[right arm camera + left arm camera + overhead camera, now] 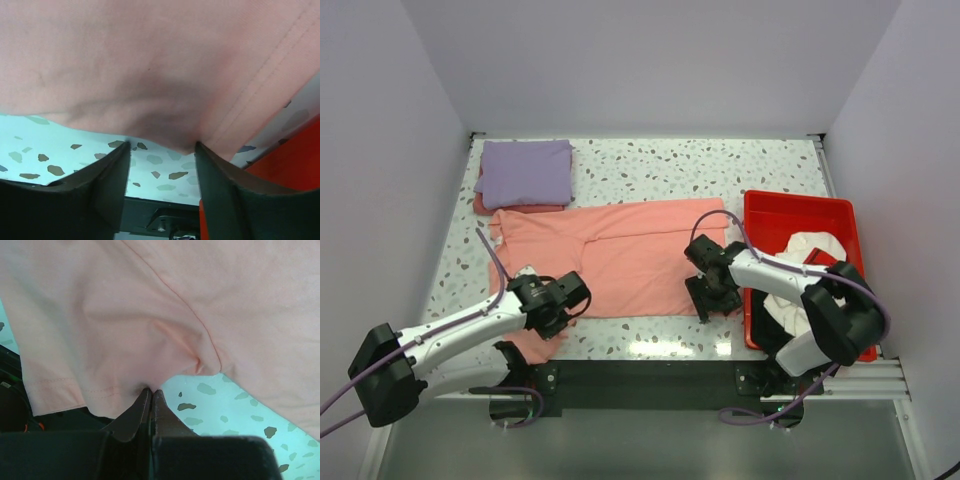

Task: Fold and stack the t-shirts
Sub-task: Fold the tshirt

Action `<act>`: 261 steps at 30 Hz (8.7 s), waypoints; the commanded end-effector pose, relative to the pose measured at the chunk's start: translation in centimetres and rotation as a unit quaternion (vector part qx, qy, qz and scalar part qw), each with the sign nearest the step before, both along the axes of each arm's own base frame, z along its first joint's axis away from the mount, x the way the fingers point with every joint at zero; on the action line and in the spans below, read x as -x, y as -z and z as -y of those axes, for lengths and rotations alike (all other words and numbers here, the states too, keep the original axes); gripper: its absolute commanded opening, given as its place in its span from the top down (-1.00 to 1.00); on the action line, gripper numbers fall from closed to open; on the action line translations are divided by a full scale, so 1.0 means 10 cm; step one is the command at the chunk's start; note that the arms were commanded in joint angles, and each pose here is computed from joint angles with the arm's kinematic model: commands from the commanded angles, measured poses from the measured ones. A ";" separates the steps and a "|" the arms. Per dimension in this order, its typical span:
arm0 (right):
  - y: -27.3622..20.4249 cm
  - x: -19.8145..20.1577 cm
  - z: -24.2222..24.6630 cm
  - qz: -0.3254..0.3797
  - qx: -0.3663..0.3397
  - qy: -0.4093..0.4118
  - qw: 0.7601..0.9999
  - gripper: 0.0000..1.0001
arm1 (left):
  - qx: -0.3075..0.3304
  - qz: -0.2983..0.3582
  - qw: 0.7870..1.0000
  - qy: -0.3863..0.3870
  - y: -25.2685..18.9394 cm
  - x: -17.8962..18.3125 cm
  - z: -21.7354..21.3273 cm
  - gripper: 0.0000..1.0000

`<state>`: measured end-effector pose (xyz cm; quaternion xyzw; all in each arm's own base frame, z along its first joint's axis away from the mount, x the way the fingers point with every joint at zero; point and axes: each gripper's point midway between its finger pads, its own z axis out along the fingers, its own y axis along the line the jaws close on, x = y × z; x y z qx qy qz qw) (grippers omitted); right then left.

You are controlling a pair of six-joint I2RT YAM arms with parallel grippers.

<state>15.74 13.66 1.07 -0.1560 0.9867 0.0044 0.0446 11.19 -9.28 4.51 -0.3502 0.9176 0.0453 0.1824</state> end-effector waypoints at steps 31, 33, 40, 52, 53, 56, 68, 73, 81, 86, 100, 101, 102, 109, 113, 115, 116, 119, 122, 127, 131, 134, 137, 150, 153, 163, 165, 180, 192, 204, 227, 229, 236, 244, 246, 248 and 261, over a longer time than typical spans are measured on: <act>-0.52 -0.73 -0.07 0.100 0.028 0.008 0.995 1.00 | -0.064 0.095 0.993 0.042 -0.52 -0.89 -0.13 0.87; -0.58 -0.80 -0.08 0.109 0.023 0.012 0.994 1.00 | -0.076 0.096 0.991 0.053 -0.56 -0.98 -0.12 0.87; -0.70 -1.05 -0.06 0.129 0.019 0.025 0.991 1.00 | -0.088 0.115 0.988 0.061 -0.64 -1.29 -0.18 0.88; -0.73 -1.51 -0.09 0.139 0.021 0.054 0.989 1.00 | -0.090 0.171 0.979 0.059 -0.84 -1.88 -0.25 0.90; -0.72 -1.52 -0.07 0.138 0.023 0.057 0.988 1.00 | -0.095 0.165 0.979 0.068 -0.81 -1.91 -0.26 0.91; -0.68 -1.57 -0.02 0.133 0.031 0.063 0.989 1.00 | -0.102 0.156 0.980 0.075 -0.76 -2.03 -0.28 0.94; -0.63 -1.84 -0.06 0.128 0.032 0.061 0.989 1.00 | -0.113 0.139 0.980 0.091 -0.64 -2.35 -0.31 1.00; -0.59 -1.87 -0.05 0.122 0.039 0.062 0.990 0.99 | -0.110 0.144 0.979 0.089 -0.62 -2.42 -0.32 1.00; -0.54 -2.00 -0.02 0.122 0.052 0.067 0.989 0.92 | -0.096 0.144 0.981 0.086 -0.52 -2.55 -0.32 1.00; -0.44 -2.22 0.05 0.117 0.072 0.073 0.988 0.66 | -0.105 0.147 0.981 0.077 -0.46 -2.65 -0.39 0.75; -1.24 -2.75 0.21 0.237 0.051 0.090 0.966 -0.98 | -0.065 0.220 0.971 0.063 -1.01 -2.79 -0.46 -1.00; -1.15 -2.62 0.15 0.217 0.031 0.085 0.972 -0.98 | -0.047 0.212 0.973 0.074 -0.93 -2.70 -0.41 -1.00; -1.15 -2.59 0.10 0.217 0.014 0.087 0.972 -0.98 | -0.036 0.209 0.974 0.079 -0.91 -2.64 -0.38 -1.00; -1.08 -2.19 -0.03 0.203 -0.056 0.075 0.975 -0.98 | 0.046 0.156 0.981 0.110 -0.51 -1.76 -0.23 -1.00; -0.96 -2.07 -0.08 0.184 -0.074 0.064 0.978 -0.98 | 0.079 0.126 0.982 0.117 -0.14 -1.33 -0.19 -1.00; -0.90 -2.04 -0.17 0.174 -0.092 0.057 0.979 -0.98 | 0.090 0.126 0.981 0.117 -0.09 -1.27 -0.17 -1.00; -0.86 -2.03 -0.18 0.171 -0.092 0.055 0.979 -0.98 | 0.095 0.126 0.980 0.121 -0.09 -1.27 -0.15 -0.98; -0.75 -1.97 -0.27 0.156 -0.100 0.044 0.982 -0.98 | 0.094 0.120 0.981 0.124 -0.07 -1.24 -0.15 -0.86; -0.64 -1.94 -0.29 0.144 -0.096 0.044 0.984 -0.98 | 0.080 0.109 0.984 0.117 0.00 -1.22 -0.20 -0.73; -0.57 -1.94 -0.31 0.138 -0.098 0.045 0.984 -0.98 | 0.067 0.111 0.986 0.107 0.08 -1.32 -0.24 -0.52; -0.53 -1.93 -0.31 0.134 -0.098 0.045 0.985 -0.98 | 0.068 0.131 0.983 0.108 0.05 -1.44 -0.21 -0.48; -0.51 -1.92 -0.29 0.134 -0.091 0.045 0.986 -0.98 | 0.056 0.121 0.985 0.105 0.06 -1.48 -0.24 -0.33; -0.50 -1.92 -0.26 0.134 -0.083 0.047 0.986 -0.98 | 0.045 0.113 0.988 0.099 0.08 -1.50 -0.28 -0.23; -0.43 -1.90 -0.20 0.124 -0.063 0.053 0.989 -0.98 | 0.029 0.118 0.988 0.090 -0.09 -1.56 -0.34 0.47; -0.42 -1.90 -0.18 0.122 -0.060 0.054 0.989 -0.98 | 0.011 0.117 0.990 0.083 -0.12 -1.57 -0.40 0.73; -0.42 -1.88 -0.17 0.120 -0.055 0.053 0.990 -0.98 | -0.006 0.142 0.987 0.080 -0.25 -1.82 -0.43 1.00; -0.42 -1.88 -0.17 0.121 -0.055 0.051 0.990 -0.98 | -0.007 0.149 0.986 0.075 -0.30 -1.89 -0.45 1.00; -0.42 -1.89 -0.13 0.120 -0.042 0.047 0.991 -0.98 | -0.034 0.177 0.983 0.025 -0.50 -2.37 -0.75 1.00; -0.40 -1.90 -0.09 0.117 -0.032 0.047 0.991 -0.98 | -0.046 0.145 0.988 -0.030 -0.33 -2.47 -1.13 0.99; -0.49 -1.90 -0.09 0.127 -0.032 0.045 0.990 -0.98 | -0.063 0.195 0.973 -0.103 -0.65 -2.81 -1.74 0.30; -0.55 -1.88 -0.08 0.133 -0.036 0.044 0.990 -0.98 | 0.101 0.248 0.954 0.136 -0.66 -2.52 -0.43 -1.00; -0.54 -1.87 -0.08 0.132 -0.037 0.044 0.990 -0.98 | 0.091 0.234 0.960 0.121 -0.57 -2.54 -0.49 -1.00; -0.57 -1.85 -0.06 0.133 -0.035 0.042 0.990 -0.98 | 0.082 0.196 0.971 0.109 -0.22 -2.67 -0.54 -1.00; -0.60 -1.84 -0.06 0.136 -0.037 0.040 0.989 -0.98 | -0.029 0.183 0.982 0.022 -0.31 -2.76 -1.27 -1.00; -0.60 -1.84 -0.06 0.137 -0.037 0.041 0.989 -0.98 | -0.039 0.193 0.980 -0.014 -0.35 -2.79 -1.54 -1.00; -0.58 -1.83 -0.04 0.133 -0.033 0.041 0.990 -0.98 | -0.048 0.190 0.980 -0.034 -0.34 -2.82 -1.75 -1.00; -0.72 -1.88 -0.07 0.152 -0.042 0.040 0.987 -0.98 | -0.016 0.235 0.970 -0.065 -0.75 -2.93 -1.98 -1.00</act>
